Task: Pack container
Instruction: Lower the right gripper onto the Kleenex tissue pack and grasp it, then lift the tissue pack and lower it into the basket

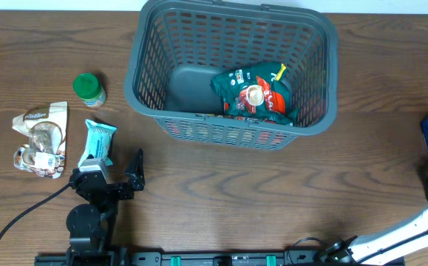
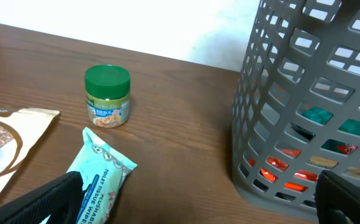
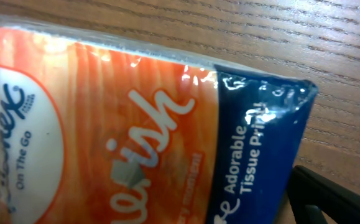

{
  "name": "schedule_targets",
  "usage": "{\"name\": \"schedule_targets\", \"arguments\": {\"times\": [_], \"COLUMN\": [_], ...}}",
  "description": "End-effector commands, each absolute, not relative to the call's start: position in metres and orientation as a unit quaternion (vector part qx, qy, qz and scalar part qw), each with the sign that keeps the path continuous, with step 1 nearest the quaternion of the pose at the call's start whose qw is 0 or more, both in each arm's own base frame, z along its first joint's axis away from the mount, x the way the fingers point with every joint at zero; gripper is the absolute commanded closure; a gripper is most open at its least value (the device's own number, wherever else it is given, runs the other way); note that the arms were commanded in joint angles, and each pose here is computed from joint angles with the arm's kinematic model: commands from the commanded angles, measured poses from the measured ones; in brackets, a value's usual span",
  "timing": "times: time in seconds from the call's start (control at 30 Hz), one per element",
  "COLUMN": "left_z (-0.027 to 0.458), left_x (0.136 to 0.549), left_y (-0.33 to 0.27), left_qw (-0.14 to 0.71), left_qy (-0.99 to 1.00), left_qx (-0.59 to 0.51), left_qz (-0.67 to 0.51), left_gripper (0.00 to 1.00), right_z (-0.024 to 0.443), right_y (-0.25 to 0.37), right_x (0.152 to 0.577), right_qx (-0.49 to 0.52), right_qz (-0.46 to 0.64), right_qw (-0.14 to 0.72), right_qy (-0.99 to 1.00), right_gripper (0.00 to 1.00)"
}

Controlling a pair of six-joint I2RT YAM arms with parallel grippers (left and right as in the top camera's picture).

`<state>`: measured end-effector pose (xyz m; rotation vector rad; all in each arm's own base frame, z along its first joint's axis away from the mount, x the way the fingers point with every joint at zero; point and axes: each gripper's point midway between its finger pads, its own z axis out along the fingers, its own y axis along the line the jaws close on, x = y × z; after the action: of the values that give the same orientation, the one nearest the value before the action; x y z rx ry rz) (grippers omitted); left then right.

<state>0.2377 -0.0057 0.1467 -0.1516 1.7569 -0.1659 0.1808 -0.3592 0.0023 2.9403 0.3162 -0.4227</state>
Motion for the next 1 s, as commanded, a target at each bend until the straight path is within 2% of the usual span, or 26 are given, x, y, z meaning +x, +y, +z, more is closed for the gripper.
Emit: {"name": "schedule_targets", "arguments": {"times": [0.0, 0.03, 0.07, 0.1, 0.13, 0.43, 0.67, 0.8, 0.97], "left_z": [0.134, 0.134, 0.134, 0.134, 0.134, 0.134, 0.134, 0.134, 0.134], "left_x": [0.238, 0.238, 0.238, 0.238, 0.238, 0.238, 0.238, 0.238, 0.238], "left_y": [-0.005, -0.005, -0.005, -0.005, -0.005, -0.005, -0.005, -0.005, -0.005], "left_qw": [0.623, 0.623, 0.623, 0.623, 0.623, 0.623, 0.623, 0.623, 0.623], "left_qy": [0.776, 0.776, 0.776, 0.776, 0.776, 0.776, 0.776, 0.776, 0.776], "left_qx": [-0.066, -0.066, -0.066, -0.066, -0.066, -0.066, -0.066, -0.066, -0.066], "left_qz": [-0.069, -0.069, -0.069, -0.069, -0.069, -0.069, -0.069, -0.069, -0.069], "left_gripper": [0.01, 0.01, 0.01, 0.01, 0.01, 0.01, 0.01, 0.01, 0.01], "right_z": [-0.006, -0.006, -0.006, -0.006, -0.006, -0.008, -0.006, 0.007, 0.041], "right_y": [-0.357, -0.357, -0.357, -0.357, -0.358, -0.352, -0.332, -0.336, -0.349], "right_x": [0.178, 0.178, 0.178, 0.177, 0.177, 0.182, 0.207, 0.236, 0.262], "right_qx": [0.981, 0.981, 0.981, 0.98, 0.979, 0.979, 0.975, 0.961, 0.939], "right_qz": [-0.146, -0.146, -0.147, -0.147, -0.146, -0.131, -0.046, 0.022, 0.048], "right_qw": [0.067, 0.066, 0.065, 0.064, 0.064, 0.047, 0.003, 0.019, 0.063], "right_qy": [0.107, 0.108, 0.11, 0.117, 0.124, 0.152, 0.218, 0.277, 0.334], "right_gripper": [0.01, 0.17, 0.47, 0.83, 0.99, 0.99, 0.99, 0.99, 0.99]}}
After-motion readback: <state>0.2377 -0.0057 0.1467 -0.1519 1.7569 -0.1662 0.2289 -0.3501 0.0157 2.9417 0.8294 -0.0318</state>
